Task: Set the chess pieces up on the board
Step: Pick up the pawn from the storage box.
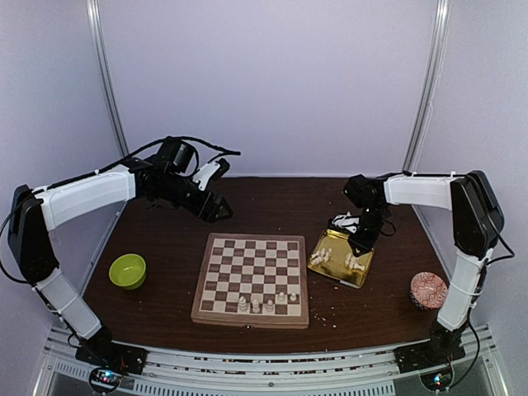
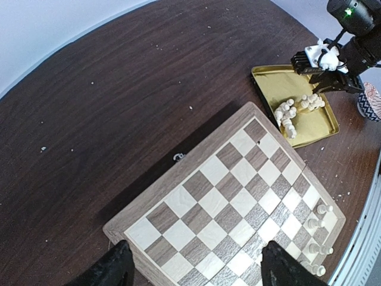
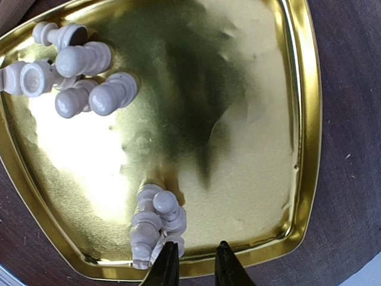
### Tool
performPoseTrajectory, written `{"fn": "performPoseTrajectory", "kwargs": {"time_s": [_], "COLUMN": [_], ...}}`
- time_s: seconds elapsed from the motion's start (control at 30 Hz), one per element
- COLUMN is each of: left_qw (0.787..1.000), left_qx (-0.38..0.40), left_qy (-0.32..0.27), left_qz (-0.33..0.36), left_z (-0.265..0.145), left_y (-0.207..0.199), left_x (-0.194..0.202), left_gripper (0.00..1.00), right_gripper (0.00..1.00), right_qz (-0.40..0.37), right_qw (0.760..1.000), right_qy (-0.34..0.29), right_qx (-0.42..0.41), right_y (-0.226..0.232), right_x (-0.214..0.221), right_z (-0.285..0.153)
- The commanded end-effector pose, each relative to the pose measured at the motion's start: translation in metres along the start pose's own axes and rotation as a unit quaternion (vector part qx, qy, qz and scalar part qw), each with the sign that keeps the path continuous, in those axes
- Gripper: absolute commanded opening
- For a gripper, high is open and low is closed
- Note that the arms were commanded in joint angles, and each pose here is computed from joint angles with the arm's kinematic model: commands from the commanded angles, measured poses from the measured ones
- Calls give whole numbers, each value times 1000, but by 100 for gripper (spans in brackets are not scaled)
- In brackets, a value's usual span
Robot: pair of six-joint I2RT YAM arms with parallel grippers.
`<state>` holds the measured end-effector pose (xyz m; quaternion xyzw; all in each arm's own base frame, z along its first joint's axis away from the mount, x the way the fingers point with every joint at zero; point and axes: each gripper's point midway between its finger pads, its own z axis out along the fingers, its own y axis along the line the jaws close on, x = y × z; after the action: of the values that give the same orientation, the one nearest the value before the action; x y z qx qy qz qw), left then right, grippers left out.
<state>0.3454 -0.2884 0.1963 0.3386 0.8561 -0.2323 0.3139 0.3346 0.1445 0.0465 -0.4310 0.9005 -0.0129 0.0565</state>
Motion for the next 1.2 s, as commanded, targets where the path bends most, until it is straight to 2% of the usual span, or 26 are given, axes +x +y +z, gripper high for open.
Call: {"fn": "performPoseTrajectory", "kwargs": {"time_s": [0.0,0.47,0.77,1.17], "left_qw": [1000,1000,1000,1000], "left_qx": [3,3,3,4], "left_qy": [-12,-10,-8,-7], "left_qz": [14,18,17,20], "left_z": [3,3,3,3], "left_y": [-3,-5,-5,-8], "left_x": [-7,-7,-7,-7], "left_gripper": [75,75,75,75], "right_gripper": [21,22,21,11], "right_qz": [-5,-15,-17,-15], "right_qw": [1000,998,998,997], "right_qy": [18,19,33,38], "right_qx": [-7,-60,-57,-67], "right_y": [0,20,21,23], "right_x": [3,2,5,4], "right_z": [1,1,6,12]}}
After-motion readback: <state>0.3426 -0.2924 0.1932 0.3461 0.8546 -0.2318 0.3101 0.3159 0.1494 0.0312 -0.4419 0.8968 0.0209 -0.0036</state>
